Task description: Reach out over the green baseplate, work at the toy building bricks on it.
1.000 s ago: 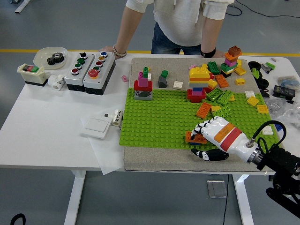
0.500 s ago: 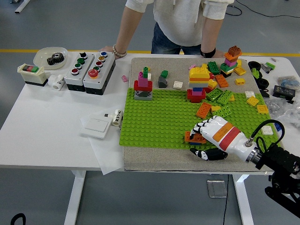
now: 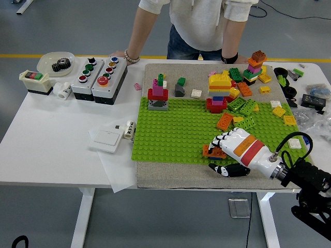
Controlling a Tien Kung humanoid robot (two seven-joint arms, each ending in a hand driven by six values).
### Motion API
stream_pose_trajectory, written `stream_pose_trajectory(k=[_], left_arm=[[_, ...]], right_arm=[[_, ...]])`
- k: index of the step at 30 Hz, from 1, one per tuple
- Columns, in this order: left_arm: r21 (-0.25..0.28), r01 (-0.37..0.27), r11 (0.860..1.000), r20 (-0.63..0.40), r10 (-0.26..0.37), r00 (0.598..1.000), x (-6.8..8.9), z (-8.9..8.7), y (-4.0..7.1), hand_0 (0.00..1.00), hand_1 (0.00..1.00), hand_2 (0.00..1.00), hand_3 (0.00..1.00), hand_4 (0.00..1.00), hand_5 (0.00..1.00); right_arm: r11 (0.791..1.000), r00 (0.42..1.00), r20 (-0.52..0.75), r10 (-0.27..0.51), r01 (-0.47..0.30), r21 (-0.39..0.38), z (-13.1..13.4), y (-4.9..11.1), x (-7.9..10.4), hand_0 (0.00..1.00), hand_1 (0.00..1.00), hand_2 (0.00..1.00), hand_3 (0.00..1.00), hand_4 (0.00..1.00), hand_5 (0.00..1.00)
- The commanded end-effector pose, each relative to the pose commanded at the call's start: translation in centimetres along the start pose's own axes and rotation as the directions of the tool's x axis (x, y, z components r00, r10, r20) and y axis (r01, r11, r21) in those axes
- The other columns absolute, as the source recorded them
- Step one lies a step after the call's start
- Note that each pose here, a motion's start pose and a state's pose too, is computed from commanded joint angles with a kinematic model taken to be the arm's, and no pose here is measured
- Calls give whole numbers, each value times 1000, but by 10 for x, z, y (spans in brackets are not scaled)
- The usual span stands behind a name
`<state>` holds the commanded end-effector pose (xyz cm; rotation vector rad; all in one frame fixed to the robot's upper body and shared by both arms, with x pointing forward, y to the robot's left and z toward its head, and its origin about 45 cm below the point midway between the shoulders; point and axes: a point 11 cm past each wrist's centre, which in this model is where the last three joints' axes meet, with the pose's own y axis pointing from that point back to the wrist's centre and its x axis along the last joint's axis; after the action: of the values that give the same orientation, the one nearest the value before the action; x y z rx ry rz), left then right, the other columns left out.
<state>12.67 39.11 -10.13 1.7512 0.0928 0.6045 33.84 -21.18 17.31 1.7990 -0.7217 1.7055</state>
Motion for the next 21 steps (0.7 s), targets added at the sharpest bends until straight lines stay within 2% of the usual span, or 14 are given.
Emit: stream_pose_trajectory(k=[21], left_arm=[[-1,-6,1000,4,6,1000,3,0,0,631,644,692,615,671,665]], right_arm=[[1000,1000,-6,3,-3,-4,3,0,3,295,476,576,536,721,453]])
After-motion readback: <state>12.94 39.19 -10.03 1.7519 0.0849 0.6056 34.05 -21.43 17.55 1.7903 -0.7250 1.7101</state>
